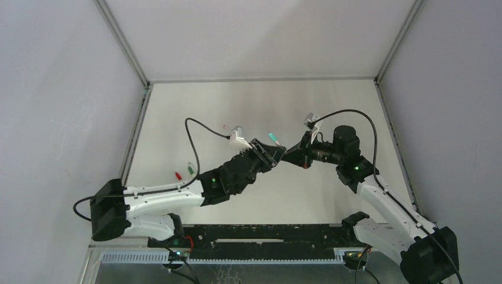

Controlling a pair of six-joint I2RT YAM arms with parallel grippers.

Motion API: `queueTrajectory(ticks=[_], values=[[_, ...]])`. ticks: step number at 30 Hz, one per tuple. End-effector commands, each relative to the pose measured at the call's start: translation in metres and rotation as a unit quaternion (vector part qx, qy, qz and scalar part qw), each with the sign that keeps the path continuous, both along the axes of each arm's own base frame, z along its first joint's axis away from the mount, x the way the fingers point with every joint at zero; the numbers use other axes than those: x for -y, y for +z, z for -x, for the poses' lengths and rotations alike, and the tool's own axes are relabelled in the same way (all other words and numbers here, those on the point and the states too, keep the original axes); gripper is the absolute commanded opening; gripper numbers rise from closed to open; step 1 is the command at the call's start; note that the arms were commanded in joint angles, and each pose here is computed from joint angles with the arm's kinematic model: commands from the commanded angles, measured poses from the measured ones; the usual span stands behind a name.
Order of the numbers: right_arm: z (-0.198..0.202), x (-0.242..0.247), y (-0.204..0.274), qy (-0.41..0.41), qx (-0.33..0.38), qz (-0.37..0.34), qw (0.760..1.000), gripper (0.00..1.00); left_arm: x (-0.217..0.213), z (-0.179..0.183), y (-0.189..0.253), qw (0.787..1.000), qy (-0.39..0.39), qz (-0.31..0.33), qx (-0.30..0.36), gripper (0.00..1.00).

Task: Insert the pens into the pen caps
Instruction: Press the pen cap onto the pen.

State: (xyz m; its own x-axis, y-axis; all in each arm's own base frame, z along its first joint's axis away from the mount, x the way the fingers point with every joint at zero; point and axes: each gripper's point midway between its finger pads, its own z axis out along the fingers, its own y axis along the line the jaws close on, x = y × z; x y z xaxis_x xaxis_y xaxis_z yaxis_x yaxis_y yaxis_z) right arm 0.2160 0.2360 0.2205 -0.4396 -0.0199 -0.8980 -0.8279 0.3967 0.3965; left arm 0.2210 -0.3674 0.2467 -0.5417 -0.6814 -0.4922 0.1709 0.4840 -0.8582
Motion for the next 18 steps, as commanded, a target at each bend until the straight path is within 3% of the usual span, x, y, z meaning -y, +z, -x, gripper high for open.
queueTrajectory(ticks=[1, 9, 18], values=[[0.007, 0.000, 0.026, 0.027, 0.037, -0.031, 0.998, 0.00, -0.009, 0.008, 0.040, 0.999, -0.011, 0.032, 0.032, 0.46], [0.013, 0.006, 0.034, 0.039, 0.044, -0.042, 0.997, 0.00, -0.028, 0.028, 0.046, 0.995, -0.046, 0.005, 0.091, 0.65], [0.027, 0.016, 0.039, 0.090, 0.062, -0.049, 0.993, 0.00, -0.056, 0.059, 0.062, 0.960, -0.117, -0.045, 0.251, 0.69]])
